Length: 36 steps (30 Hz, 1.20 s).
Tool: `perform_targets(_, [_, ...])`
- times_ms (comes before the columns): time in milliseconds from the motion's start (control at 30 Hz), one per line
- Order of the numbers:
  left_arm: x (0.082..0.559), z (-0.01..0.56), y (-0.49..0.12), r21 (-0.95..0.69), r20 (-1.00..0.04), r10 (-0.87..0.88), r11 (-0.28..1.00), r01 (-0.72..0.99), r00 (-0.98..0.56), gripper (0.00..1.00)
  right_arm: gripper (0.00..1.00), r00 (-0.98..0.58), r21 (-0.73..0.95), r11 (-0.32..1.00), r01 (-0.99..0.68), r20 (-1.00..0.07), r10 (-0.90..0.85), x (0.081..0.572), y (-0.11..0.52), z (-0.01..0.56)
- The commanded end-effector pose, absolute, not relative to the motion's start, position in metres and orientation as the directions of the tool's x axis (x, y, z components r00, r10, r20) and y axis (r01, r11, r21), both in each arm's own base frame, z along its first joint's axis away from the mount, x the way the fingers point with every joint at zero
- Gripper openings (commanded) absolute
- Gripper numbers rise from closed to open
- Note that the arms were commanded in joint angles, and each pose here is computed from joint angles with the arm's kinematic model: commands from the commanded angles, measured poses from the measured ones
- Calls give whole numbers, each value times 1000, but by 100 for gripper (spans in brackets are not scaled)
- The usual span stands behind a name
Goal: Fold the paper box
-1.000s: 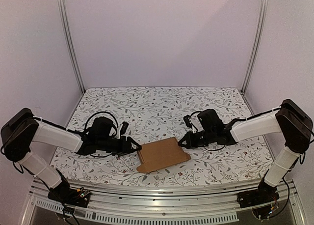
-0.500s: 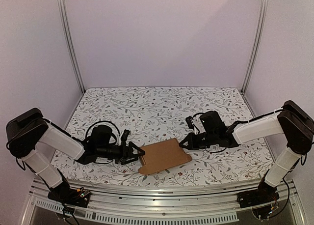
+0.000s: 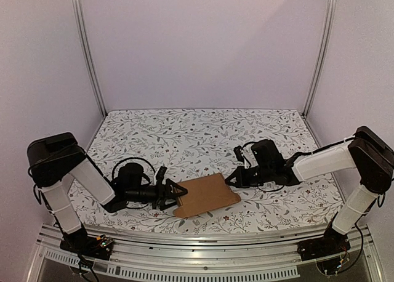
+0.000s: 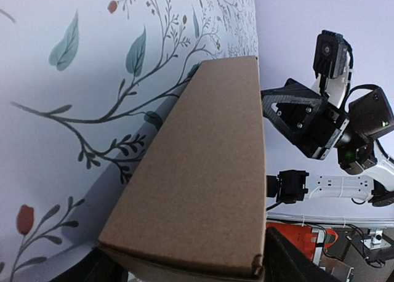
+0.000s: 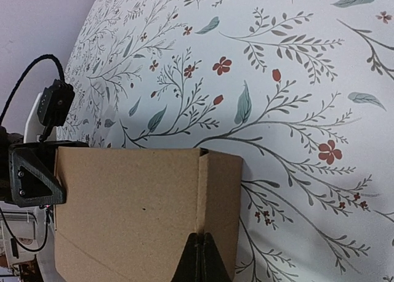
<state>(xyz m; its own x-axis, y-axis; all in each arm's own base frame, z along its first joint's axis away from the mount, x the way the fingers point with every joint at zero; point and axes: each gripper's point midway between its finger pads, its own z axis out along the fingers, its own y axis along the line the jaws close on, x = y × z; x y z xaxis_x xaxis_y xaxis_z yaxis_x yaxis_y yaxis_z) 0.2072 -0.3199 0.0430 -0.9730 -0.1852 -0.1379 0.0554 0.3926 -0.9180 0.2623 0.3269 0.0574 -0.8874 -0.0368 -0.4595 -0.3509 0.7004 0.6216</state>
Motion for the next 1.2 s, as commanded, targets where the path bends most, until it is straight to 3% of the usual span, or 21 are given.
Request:
perform_targets(0, [205,54,-328,-951,-122,-202,304,56,-972,71,0,-932,576,769,-278,-356,-71,241,305,22])
perform_targets(367, [202,51,-326,-982,-33,-240,187,-13,-970,57,0,-932,577,769,-274,-356,-65,241,305,22])
perform_targets(633, [201,55,-328,-985,-33,-231,174,-8,-972,42,1,-931,576,769,-277,-357,-68,241,305,22])
perform_targets(867, [203,64,-327,-988,-31,-232,155,-5,-972,37,28,-911,555,771,-313,-404,-79,246,304,40])
perform_targets(1100, [199,78,-330,-992,-20,-193,123,-4,-981,37,53,-803,449,752,-482,-569,-175,248,293,104])
perform_targets(1167, [196,82,-330,-992,-19,-176,123,-3,-984,37,65,-752,405,731,-549,-621,-220,243,287,125])
